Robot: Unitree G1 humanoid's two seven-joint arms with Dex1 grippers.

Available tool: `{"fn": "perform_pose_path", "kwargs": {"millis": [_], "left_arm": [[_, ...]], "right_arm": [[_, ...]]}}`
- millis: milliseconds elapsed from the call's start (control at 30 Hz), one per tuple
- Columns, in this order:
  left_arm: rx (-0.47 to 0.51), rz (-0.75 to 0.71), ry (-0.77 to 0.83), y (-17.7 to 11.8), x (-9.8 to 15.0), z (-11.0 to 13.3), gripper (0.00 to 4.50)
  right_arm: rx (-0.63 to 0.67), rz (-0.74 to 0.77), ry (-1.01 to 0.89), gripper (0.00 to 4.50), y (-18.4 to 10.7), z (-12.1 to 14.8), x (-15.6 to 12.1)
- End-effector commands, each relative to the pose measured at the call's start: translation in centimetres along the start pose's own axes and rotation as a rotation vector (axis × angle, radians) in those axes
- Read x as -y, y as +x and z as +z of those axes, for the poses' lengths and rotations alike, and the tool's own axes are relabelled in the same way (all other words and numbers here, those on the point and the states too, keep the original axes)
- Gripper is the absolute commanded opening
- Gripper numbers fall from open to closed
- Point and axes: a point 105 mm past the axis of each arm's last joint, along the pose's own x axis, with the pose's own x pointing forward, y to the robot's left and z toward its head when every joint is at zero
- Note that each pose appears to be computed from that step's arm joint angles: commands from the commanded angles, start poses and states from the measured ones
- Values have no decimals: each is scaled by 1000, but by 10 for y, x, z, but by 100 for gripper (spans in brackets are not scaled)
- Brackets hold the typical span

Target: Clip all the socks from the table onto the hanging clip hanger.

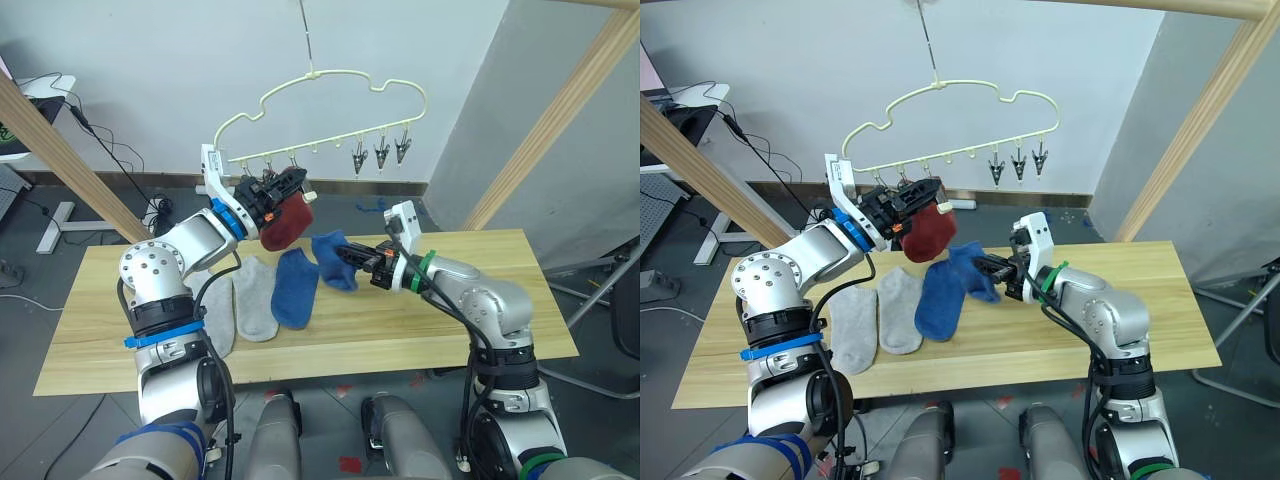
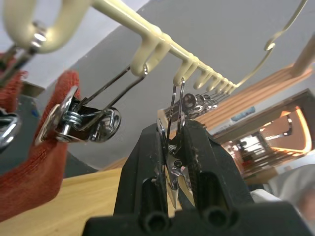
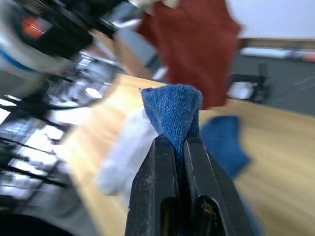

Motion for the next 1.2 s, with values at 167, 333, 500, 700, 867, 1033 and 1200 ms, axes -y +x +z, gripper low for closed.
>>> {"fn": "perform_pose_path", "kwargs": {"millis": [167,333,500,700,867,1033,1200], "left_arm": [[-29,-125,-50,-3,23,-3,25],[-56,-147,-53,-3,29,-8,25],[-56,-156,-57,-3,30,-7,25],[-59,-158,-54,-2,31,-8,25],[-54,-163,-52,-2,32,-8,25],[-36,-178,-50,0,36,-3,25],[-33,-202,-55,1,40,-4,25]], "right_arm": [[110,90,96,5,-8,31,-17],[145,102,157,5,-7,39,-18],[182,104,201,5,-8,50,-17],[193,100,221,5,-10,54,-15],[180,96,223,5,-9,53,-14],[150,113,242,5,-5,46,-17],[145,127,283,5,-4,43,-17]]}}
